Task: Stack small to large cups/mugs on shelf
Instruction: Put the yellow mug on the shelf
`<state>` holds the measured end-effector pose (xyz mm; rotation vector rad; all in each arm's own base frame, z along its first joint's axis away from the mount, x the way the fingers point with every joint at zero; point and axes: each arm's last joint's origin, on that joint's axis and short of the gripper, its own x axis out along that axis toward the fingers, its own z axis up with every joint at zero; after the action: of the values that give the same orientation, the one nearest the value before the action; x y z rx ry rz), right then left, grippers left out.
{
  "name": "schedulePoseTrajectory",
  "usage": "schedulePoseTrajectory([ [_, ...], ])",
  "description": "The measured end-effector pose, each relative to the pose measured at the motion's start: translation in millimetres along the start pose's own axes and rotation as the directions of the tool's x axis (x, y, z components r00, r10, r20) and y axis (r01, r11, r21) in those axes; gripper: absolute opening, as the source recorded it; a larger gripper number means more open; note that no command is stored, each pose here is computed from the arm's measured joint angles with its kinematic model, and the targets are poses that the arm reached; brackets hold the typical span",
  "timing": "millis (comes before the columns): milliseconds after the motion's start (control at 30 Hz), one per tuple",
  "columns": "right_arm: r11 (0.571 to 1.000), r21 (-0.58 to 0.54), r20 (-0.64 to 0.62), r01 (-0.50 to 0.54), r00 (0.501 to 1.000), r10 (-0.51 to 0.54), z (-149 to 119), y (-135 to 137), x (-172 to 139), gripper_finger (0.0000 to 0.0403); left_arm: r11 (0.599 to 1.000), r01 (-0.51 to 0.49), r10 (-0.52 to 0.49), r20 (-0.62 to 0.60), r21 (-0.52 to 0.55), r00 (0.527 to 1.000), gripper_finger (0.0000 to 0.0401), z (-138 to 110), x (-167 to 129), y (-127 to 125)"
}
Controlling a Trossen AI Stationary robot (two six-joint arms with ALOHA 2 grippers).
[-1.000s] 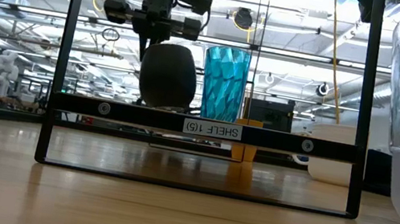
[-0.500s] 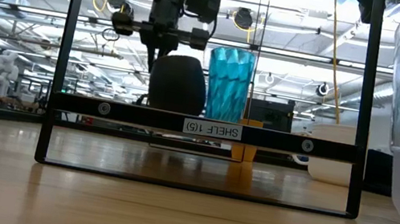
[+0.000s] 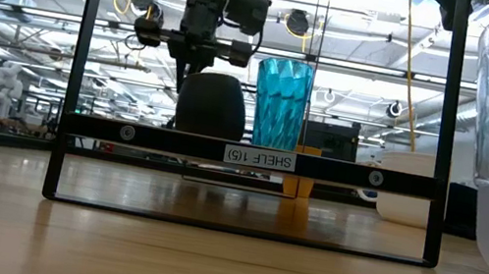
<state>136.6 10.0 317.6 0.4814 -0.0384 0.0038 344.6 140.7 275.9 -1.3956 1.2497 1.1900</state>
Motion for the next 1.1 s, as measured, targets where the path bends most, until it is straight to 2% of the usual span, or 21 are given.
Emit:
schedulePoseTrajectory([
  [467, 1.000, 0.000, -0.002, 0.000, 1.000, 0.000, -0.2, -0.1, -0.1, 0.0343, 0.999, 0.035, -0.035, -0.007, -0.005, 0.999, 0.0023, 2.9, -0.5, -2.2],
  [667, 1.000, -0.001, -0.012, 0.006, 1.000, -0.006, -1.2, -0.7, -0.2, 0.0343, 0.996, 0.085, -0.085, -0.001, 0.004, 0.996, 0.0020, 3.9, -0.8, -6.9],
  [1100, 1.000, -0.002, -0.020, 0.010, 1.000, -0.010, -2.0, -1.0, -0.1, 0.0343, 0.997, 0.076, -0.076, -0.020, 0.007, 0.997, 0.0029, 3.2, -0.9, -5.7],
])
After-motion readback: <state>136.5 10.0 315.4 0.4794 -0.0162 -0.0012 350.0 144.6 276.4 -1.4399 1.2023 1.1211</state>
